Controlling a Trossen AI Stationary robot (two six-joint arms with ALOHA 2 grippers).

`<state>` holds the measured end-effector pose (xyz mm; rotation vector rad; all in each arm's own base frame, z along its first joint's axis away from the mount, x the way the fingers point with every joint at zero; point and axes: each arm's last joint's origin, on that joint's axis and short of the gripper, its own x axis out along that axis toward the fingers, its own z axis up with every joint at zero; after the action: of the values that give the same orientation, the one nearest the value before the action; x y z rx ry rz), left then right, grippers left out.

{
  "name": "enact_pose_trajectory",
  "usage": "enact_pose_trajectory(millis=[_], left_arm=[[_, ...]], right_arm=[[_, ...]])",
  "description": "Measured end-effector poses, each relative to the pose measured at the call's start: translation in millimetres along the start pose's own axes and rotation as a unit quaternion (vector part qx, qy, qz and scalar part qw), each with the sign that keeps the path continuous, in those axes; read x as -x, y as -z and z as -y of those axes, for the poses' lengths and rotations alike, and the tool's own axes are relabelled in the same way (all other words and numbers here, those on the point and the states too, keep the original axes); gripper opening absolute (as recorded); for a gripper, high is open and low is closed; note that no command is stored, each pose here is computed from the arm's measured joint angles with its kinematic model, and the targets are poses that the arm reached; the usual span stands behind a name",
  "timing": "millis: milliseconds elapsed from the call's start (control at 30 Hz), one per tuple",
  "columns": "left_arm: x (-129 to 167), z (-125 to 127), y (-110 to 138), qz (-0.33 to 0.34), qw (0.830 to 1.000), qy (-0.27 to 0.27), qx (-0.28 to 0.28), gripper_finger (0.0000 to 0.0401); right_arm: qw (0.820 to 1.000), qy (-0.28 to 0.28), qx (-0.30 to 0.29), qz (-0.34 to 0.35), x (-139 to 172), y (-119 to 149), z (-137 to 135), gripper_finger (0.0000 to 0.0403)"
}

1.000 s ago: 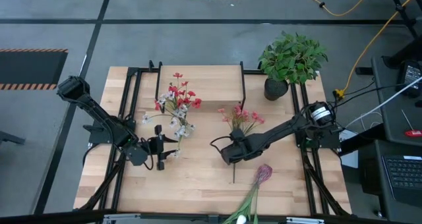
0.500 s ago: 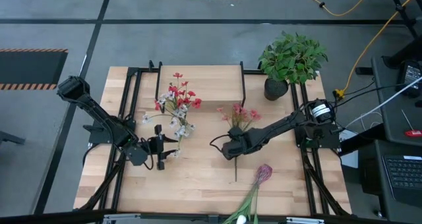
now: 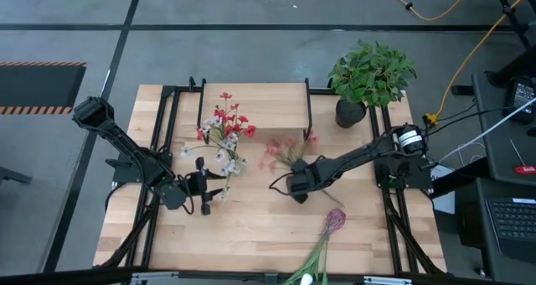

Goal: Pick and place flowers into a vace then onto a shelf
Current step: Put the pink flowers into the transparent vase

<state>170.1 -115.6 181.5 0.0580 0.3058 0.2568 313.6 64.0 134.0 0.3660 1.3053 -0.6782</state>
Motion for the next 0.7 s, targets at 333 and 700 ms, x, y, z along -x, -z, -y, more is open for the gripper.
enact_pose_trajectory(millis=[333, 700], left_arm=[[0.1, 1.4, -1.0, -0.001, 0.999, 0.017, 0.044, 0.0147], [0.1, 3.4, -2.6, -0.002, 0.998, 0.043, 0.046, 0.0147]], right_arm=[[0.997, -0.021, 0.047, 0.054, 41.3, -14.6, 29.6, 0.0002], [0.958, -0.171, 0.002, 0.228, 67.4, 26.8, 78.8, 0.0000]])
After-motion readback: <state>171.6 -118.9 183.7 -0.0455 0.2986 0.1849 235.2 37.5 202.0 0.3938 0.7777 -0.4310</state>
